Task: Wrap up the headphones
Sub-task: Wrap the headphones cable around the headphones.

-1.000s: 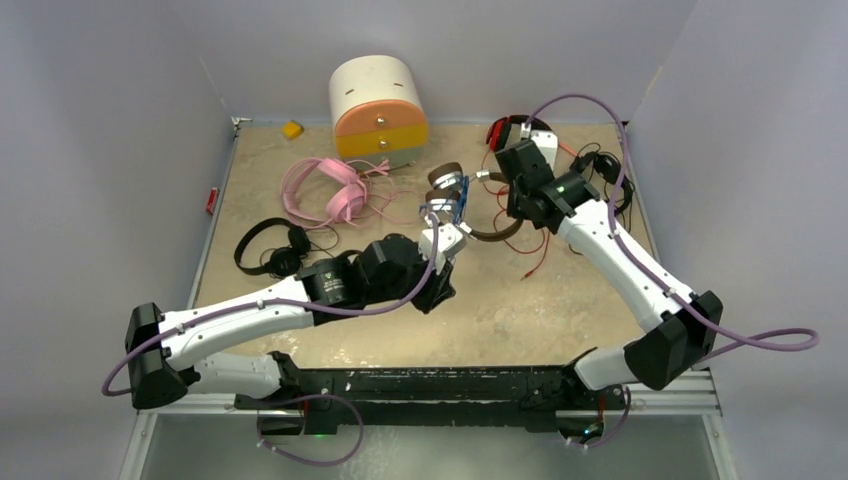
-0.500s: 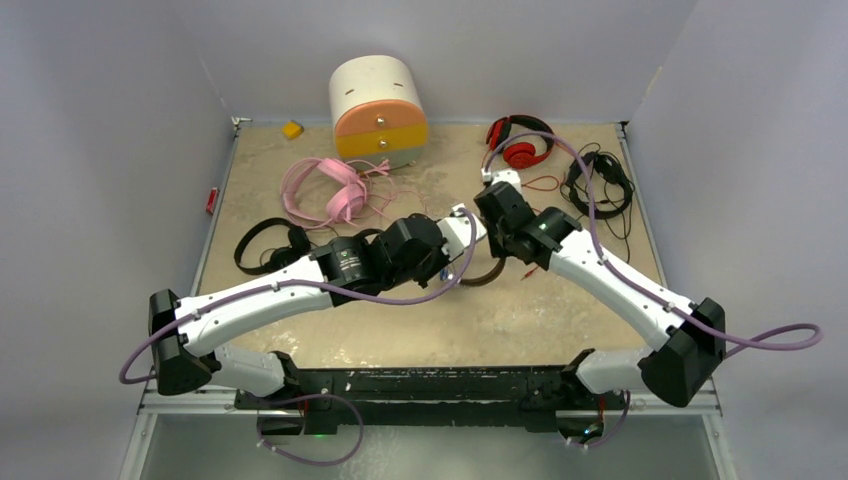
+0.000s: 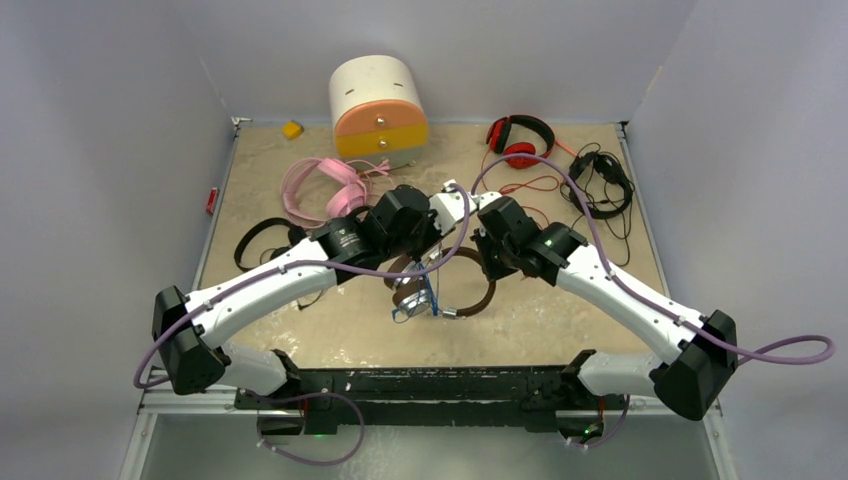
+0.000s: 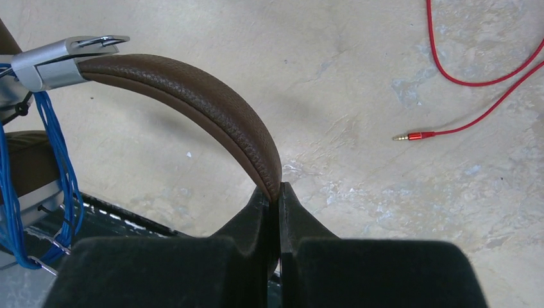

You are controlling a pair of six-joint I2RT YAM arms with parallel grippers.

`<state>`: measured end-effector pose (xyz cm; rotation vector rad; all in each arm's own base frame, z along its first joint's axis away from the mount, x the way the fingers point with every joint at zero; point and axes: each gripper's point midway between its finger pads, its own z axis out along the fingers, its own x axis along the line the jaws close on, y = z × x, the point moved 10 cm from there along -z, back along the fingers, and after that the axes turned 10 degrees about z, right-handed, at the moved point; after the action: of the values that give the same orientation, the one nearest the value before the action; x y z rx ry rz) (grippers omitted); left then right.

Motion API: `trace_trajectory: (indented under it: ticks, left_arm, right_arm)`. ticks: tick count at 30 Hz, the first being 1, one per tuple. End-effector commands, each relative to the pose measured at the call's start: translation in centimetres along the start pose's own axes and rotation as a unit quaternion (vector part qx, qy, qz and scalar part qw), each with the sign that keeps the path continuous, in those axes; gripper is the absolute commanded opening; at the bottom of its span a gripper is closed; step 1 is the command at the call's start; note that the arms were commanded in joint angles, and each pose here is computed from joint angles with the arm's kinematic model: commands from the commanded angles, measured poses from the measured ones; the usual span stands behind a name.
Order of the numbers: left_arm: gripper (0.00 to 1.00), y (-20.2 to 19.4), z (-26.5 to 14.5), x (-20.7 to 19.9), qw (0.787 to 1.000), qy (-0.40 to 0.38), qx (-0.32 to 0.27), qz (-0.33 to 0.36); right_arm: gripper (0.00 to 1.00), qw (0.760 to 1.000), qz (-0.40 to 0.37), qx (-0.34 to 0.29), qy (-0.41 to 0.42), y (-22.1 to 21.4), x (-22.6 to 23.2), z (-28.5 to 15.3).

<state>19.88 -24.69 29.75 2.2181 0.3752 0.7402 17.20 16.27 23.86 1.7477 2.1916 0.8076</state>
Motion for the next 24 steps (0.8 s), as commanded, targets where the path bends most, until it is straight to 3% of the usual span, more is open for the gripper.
trace_trajectory:
  ticks: [1, 6, 16, 24]
  left_arm:
    - [0.25, -0.7, 1.8, 0.1, 1.000, -0.004, 0.005, -0.021]
    - [0.26, -2.7, 3.5, 0.0, 0.999, -0.002, 0.021, -0.046]
    - [0.46, -4.9, 5.3, 0.8, 0.989, -0.024, 0.046, -0.141]
    - [0.47, -4.7, 4.0, 1.5, 0.983, -0.003, 0.034, -0.181]
  right_arm:
    - [0.00, 0.999, -0.005, -0.006, 0.035, 0.0, 0.5, -1.4]
    - [0.00, 0.999, -0.008, -0.004, 0.045, -0.2, 0.4, -2.6]
    - [0.00, 1.000, 0.022, 0.016, 0.006, -0.8, -0.3, -3.7]
    - [0.00, 0.998, 0.040, 0.024, -0.031, -0.8, -0.6, -3.4]
